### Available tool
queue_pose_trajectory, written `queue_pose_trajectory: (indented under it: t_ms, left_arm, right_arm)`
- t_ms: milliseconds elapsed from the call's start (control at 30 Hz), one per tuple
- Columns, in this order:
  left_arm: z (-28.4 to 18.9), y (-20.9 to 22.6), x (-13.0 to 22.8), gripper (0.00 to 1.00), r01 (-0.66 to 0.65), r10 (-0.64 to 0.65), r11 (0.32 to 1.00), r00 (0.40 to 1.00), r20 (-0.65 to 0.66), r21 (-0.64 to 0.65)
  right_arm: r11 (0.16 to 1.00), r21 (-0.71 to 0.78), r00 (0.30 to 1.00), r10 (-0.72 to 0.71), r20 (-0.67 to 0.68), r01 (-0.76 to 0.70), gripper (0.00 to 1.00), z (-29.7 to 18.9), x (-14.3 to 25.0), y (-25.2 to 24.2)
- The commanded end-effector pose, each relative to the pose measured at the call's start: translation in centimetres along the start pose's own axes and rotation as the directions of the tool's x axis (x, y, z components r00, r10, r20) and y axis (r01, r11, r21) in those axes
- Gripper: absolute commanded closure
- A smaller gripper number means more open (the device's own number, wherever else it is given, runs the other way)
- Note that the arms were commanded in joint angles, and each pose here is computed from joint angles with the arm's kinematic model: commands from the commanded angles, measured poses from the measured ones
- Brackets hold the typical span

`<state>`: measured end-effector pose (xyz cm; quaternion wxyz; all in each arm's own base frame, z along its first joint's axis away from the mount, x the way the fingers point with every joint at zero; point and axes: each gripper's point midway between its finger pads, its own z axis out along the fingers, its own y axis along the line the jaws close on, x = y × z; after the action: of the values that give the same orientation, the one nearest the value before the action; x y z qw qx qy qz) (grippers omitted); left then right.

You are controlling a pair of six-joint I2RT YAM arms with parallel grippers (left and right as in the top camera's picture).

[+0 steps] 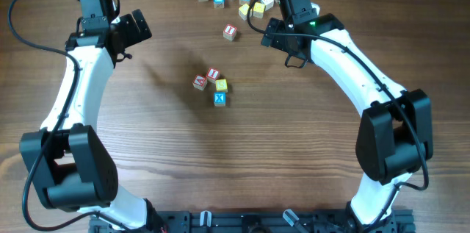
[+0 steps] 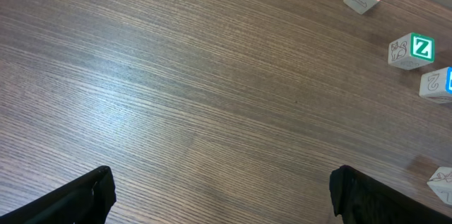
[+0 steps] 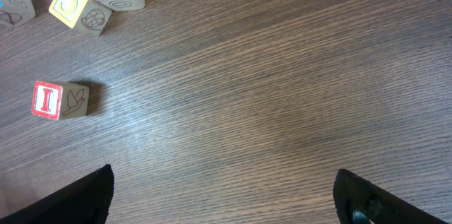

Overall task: Form a circle
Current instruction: 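Reach the right gripper into the block pile toward a red 'I' block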

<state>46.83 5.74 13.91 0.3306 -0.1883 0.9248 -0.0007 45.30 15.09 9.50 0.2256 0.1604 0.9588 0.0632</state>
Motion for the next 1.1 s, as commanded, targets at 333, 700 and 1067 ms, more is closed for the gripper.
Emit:
queue_pose_trajectory:
  t_ms: [333,700,1067]
  left_arm:
    - [-0.4,-0.1,-0.4,0.0,0.01,-0.011,1.0,1.0,0.013,0.004]
    - [-0.4,-0.1,-0.4,0.0,0.01,-0.011,1.0,1.0,0.013,0.004]
    - [-0.4,-0.1,-0.4,0.0,0.01,-0.011,1.0,1.0,0.013,0.004]
  right_arm:
    - [0.993,-0.115,0.999,0.035,0.018,-0.032,0.0,-1.0,-1.0,2.5]
    - [0.902,-0.296,0.923,-0.22,0.315,0.315,0.96,-6.4,-8.0,9.3]
    - [0.78,-0.336,0.813,-0.348,0.468,0.527,0.96,0.5,-5.1,17.7]
